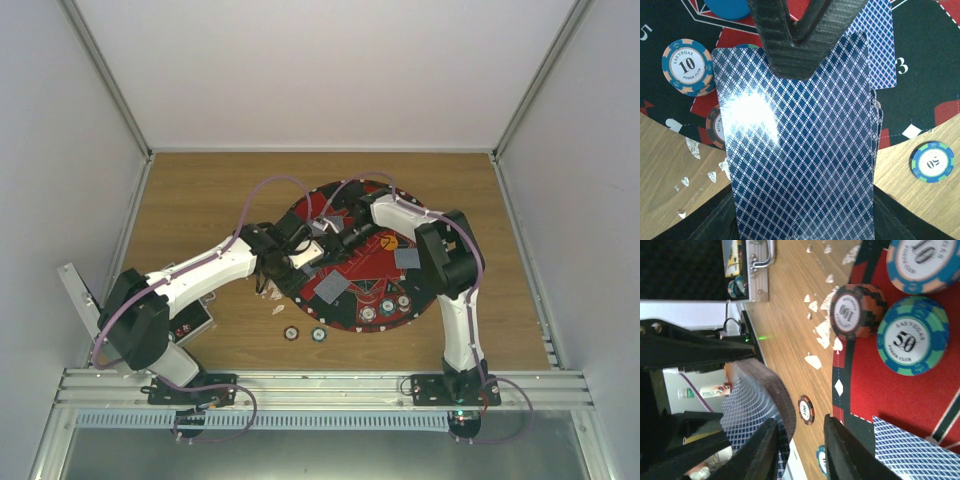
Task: Distribute texas hold em gaming equipment
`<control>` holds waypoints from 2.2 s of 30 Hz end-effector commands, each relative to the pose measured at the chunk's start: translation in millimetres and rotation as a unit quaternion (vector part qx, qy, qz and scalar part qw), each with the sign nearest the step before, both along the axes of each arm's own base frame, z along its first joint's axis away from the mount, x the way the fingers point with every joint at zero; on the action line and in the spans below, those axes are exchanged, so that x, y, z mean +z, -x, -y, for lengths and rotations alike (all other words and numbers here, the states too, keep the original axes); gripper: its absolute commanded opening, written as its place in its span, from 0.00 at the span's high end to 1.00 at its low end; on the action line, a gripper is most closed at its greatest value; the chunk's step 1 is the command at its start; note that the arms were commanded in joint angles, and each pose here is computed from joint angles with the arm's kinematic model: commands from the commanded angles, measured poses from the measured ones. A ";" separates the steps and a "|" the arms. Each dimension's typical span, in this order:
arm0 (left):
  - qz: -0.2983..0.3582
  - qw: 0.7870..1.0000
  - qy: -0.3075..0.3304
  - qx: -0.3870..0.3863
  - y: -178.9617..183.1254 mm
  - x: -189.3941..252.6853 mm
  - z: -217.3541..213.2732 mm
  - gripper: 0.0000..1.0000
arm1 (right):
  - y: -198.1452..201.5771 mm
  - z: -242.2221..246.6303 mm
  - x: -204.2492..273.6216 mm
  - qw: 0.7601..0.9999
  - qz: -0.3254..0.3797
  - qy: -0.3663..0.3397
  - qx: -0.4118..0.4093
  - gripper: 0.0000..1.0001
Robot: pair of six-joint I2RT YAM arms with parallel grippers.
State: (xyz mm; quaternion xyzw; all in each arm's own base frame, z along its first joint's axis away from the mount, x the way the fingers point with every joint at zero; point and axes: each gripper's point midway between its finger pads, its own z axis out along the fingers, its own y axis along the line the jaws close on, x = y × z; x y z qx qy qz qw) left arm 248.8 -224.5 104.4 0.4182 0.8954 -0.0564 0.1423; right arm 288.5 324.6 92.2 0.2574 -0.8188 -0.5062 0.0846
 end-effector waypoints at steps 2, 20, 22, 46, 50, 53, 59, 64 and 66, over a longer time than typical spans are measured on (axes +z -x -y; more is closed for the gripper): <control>0.026 0.999 0.021 -0.006 -6.0 13.1 6.8 0.43 | 0.4 -2.2 30.9 0.999 0.015 -0.050 0.002 0.84; 0.029 0.999 0.017 -0.003 -6.4 12.9 4.7 0.43 | -41.2 63.2 44.3 0.989 0.051 -0.033 -0.132 0.99; 0.029 0.999 0.017 -0.004 -6.5 12.7 4.6 0.43 | -50.4 91.3 43.7 0.983 0.055 -0.026 -0.174 0.99; 0.025 1.000 0.011 -0.002 -6.6 9.3 3.7 0.43 | -43.9 309.1 -39.5 0.877 -0.001 0.158 -0.453 0.97; 0.027 1.000 0.011 -0.002 -7.1 10.0 3.4 0.43 | -42.3 319.4 -44.2 0.868 -0.002 0.191 -0.458 0.80; 0.027 1.000 0.009 -0.001 -7.0 9.4 3.0 0.43 | -45.8 331.1 -37.4 0.855 0.011 0.212 -0.472 0.69; 0.029 1.000 0.011 -0.002 -7.9 10.8 3.8 0.43 | -71.9 322.1 -4.7 0.856 0.042 0.171 -0.486 0.34; 0.031 0.999 0.013 -0.002 -9.0 11.7 4.9 0.43 | -77.0 229.5 13.8 0.924 0.037 0.073 -0.374 0.23; 0.031 0.999 0.013 -0.002 -9.2 12.3 5.0 0.43 | -70.6 185.1 21.6 0.948 0.025 0.024 -0.316 0.20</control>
